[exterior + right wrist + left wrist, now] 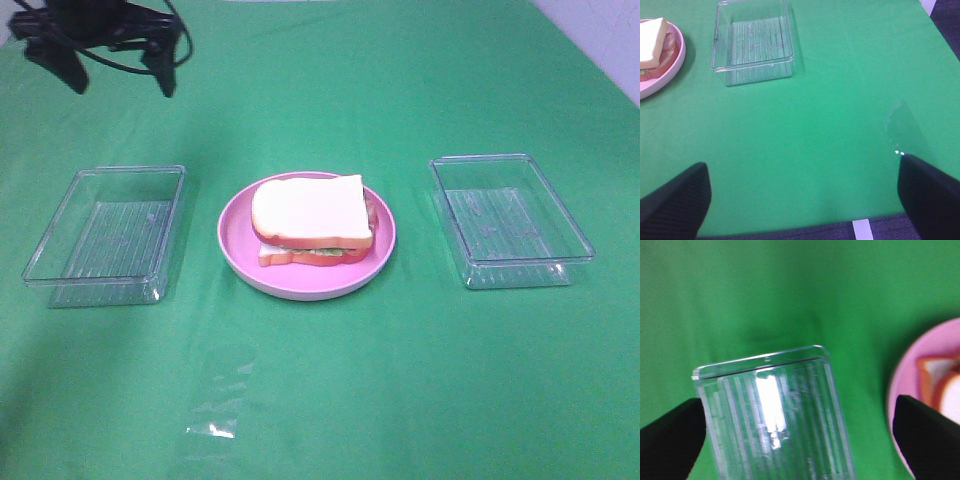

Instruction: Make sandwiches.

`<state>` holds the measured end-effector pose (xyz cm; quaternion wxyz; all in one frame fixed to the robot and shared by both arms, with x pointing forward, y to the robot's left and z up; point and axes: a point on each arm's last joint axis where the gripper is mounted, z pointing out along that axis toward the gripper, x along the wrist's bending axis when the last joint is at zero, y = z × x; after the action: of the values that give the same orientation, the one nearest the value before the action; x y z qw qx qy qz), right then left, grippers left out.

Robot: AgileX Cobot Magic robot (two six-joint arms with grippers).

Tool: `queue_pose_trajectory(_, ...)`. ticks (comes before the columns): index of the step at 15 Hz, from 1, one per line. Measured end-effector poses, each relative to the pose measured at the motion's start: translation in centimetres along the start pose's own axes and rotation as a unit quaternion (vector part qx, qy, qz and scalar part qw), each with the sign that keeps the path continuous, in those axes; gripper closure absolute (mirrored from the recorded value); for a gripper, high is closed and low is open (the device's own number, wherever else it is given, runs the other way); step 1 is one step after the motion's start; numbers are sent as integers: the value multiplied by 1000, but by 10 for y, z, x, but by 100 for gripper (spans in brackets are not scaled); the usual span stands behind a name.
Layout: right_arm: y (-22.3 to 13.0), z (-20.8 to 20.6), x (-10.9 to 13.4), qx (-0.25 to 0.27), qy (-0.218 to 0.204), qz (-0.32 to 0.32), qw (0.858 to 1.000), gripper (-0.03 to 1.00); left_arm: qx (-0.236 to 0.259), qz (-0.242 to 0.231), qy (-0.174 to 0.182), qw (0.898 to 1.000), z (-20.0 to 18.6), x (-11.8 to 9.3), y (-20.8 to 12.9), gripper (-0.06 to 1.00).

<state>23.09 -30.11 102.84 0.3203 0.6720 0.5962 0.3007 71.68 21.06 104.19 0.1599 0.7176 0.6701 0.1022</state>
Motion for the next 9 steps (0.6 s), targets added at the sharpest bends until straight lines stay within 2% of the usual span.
queue_pose_trajectory(2, 0, 0, 0, 0, 0, 0, 1000, -1, -7, -56, 20, 998, -6, 57, 4, 1)
queue_pose_trajectory(3, 0, 0, 0, 0, 0, 0, 1000, -1, -3, -77, 25, 997, -6, 78, 1, 1)
queue_pose_trajectory(4, 0, 0, 0, 0, 0, 0, 1000, -1, 7, -85, 25, 996, -3, 89, -3, 1)
queue_pose_trajectory(6, 0, 0, 0, 0, 0, 0, 1000, -1, 29, -83, 23, 996, 0, 92, -14, 1)
queue_pose_trajectory(7, 0, 0, 0, 0, 0, 0, 1000, -1, 60, -80, 19, 995, -5, 89, -36, 1)
queue_pose_trajectory(9, 0, 0, 0, 0, 0, 0, 1000, -1, 78, -76, 19, 994, -18, 87, -56, 1)
